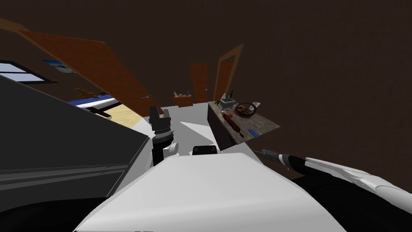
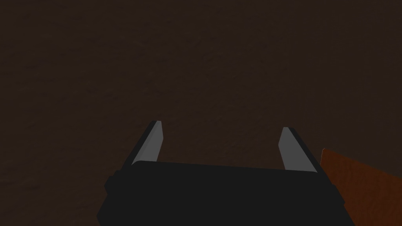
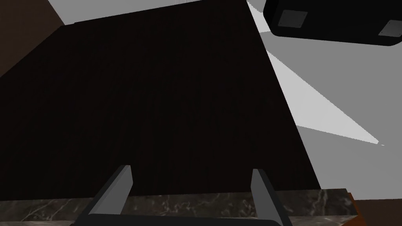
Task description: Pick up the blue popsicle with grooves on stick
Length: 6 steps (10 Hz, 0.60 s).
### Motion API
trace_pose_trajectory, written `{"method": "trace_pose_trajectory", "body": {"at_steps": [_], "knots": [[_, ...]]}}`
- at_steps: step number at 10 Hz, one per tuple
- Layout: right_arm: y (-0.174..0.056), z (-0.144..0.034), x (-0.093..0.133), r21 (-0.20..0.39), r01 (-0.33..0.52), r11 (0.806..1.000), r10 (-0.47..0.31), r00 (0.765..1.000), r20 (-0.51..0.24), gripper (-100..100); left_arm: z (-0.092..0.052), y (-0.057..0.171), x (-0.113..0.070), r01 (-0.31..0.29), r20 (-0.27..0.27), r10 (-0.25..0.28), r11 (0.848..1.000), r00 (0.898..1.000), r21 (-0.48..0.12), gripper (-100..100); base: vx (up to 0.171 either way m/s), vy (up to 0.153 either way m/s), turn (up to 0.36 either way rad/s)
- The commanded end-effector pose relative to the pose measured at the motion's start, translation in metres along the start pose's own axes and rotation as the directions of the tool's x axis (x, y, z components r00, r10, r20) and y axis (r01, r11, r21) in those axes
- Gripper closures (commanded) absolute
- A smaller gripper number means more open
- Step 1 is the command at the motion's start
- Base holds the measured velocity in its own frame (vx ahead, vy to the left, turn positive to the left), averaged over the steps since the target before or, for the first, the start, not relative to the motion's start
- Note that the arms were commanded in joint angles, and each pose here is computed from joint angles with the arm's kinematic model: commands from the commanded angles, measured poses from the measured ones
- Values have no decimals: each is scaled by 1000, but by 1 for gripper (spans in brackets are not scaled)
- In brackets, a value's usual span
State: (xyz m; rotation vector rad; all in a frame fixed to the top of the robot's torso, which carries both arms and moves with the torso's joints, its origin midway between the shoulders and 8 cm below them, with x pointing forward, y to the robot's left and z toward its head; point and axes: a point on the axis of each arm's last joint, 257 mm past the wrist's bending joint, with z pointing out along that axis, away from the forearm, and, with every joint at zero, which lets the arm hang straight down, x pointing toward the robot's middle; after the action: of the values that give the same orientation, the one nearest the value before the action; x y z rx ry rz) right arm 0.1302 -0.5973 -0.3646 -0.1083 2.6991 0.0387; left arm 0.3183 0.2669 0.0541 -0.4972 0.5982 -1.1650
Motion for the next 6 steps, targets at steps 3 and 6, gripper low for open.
{"method": "trace_pose_trajectory", "body": {"at_steps": [3,6], "knots": [[-33,-21,7,55,67,996,-62,995,-83,-100,0,0,0,0,0,0,1000,1000,0,0,85,-2,75],[-65,-45,10,107,128,986,-109,980,-165,-100,0,0,0,0,0,0,1000,1000,0,0,114,-16,99]]}}
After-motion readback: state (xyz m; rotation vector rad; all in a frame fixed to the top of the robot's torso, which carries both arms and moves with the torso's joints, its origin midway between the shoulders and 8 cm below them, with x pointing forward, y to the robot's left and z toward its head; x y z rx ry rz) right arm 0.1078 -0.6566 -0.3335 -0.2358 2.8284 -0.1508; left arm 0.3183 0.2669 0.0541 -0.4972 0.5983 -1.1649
